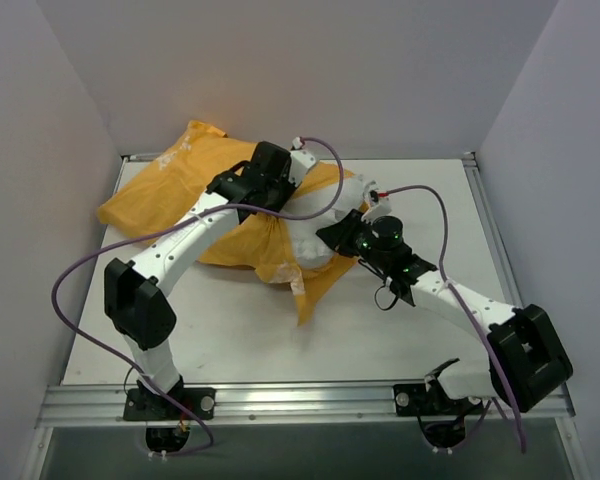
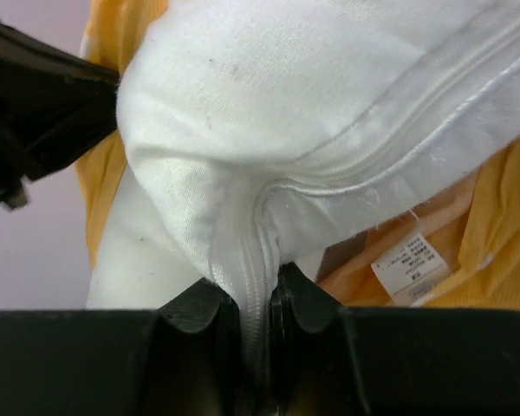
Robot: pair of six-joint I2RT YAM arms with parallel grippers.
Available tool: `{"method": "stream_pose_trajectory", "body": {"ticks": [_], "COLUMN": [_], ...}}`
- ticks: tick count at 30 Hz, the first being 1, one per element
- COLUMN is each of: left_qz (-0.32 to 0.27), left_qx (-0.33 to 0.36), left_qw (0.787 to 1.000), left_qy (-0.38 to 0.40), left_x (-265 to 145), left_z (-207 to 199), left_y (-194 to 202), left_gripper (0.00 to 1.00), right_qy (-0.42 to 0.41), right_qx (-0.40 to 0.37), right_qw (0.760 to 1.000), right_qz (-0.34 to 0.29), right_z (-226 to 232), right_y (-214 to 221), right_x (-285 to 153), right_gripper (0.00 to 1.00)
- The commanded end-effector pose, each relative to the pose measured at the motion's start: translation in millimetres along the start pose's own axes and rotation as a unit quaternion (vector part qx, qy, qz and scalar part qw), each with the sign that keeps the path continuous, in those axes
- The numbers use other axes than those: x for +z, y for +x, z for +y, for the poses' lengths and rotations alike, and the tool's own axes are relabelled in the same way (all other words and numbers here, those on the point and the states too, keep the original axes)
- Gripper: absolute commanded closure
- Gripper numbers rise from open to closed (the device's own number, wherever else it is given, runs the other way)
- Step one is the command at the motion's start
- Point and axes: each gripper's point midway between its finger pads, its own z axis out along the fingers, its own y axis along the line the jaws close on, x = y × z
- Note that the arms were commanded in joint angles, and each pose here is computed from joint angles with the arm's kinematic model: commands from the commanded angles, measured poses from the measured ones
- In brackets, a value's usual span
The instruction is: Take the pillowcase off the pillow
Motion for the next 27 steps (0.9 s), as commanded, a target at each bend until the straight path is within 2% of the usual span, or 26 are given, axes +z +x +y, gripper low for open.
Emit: {"method": "stream_pose_trajectory", "body": {"ticks": [1, 4, 6, 9, 11, 13, 16, 19, 21, 22, 23, 26, 27], "left_qz": [0.031, 0.036, 0.019, 0.012, 0.033, 0.075, 0.140, 0.155, 0.141, 0.127, 0.106, 0.038, 0.022], "left_qx": [-0.032, -0.055, -0.068, -0.068, -0.043, -0.007, -0.013, -0.044, -0.047, -0.035, -0.029, -0.010, -0.010], "left_qw": [0.992, 0.994, 0.995, 0.994, 0.993, 0.988, 0.983, 0.982, 0.987, 0.991, 0.994, 0.999, 0.996], "left_qy": [-0.118, -0.090, -0.067, -0.082, -0.105, -0.135, -0.118, -0.101, -0.056, -0.035, -0.003, 0.038, 0.083], "left_x": [14.3, 19.1, 15.0, 10.8, 18.2, 41.3, 74.5, 89.8, 91.0, 82.6, 78.8, 48.3, 36.7], "left_z": [81.7, 85.2, 80.2, 89.2, 99.6, 105.1, 103.1, 102.2, 87.3, 79.1, 66.0, 46.1, 27.8], "left_y": [25.7, 34.0, 25.8, 21.4, 34.1, 65.9, 114.6, 128.9, 125.2, 119.1, 110.0, 66.6, 55.0], "left_gripper": [0.98, 0.98, 0.98, 0.98, 0.98, 0.98, 0.98, 0.98, 0.98, 0.94, 0.74, 0.38, 0.19], "right_qy": [-0.047, -0.038, -0.024, -0.016, -0.022, -0.030, -0.024, -0.022, -0.019, -0.021, -0.016, -0.023, -0.026], "right_qx": [-0.022, -0.027, -0.028, -0.013, -0.008, -0.022, -0.044, -0.039, -0.033, -0.025, -0.016, 0.010, 0.012], "right_qw": [0.998, 0.999, 0.999, 1.000, 0.999, 0.998, 0.998, 0.999, 0.999, 0.999, 1.000, 1.000, 0.999], "right_qz": [-0.033, -0.023, -0.005, -0.009, -0.030, -0.044, -0.035, -0.025, -0.024, -0.025, -0.020, -0.014, -0.015], "right_z": [30.0, 21.4, 9.7, 0.8, 3.2, 14.5, 23.3, 17.9, 13.7, 11.9, 7.4, 6.4, 9.9], "right_y": [-33.9, -30.8, -21.5, -24.5, -38.5, -54.4, -62.3, -54.6, -51.0, -48.8, -46.0, -40.9, -39.6], "right_x": [-37.9, -51.2, -55.4, -65.2, -76.0, -81.8, -85.2, -84.9, -84.8, -83.0, -77.9, -61.1, -56.4], "right_gripper": [1.00, 1.00, 1.00, 1.00, 1.00, 1.00, 1.00, 1.00, 1.00, 1.00, 1.00, 1.00, 1.00]}}
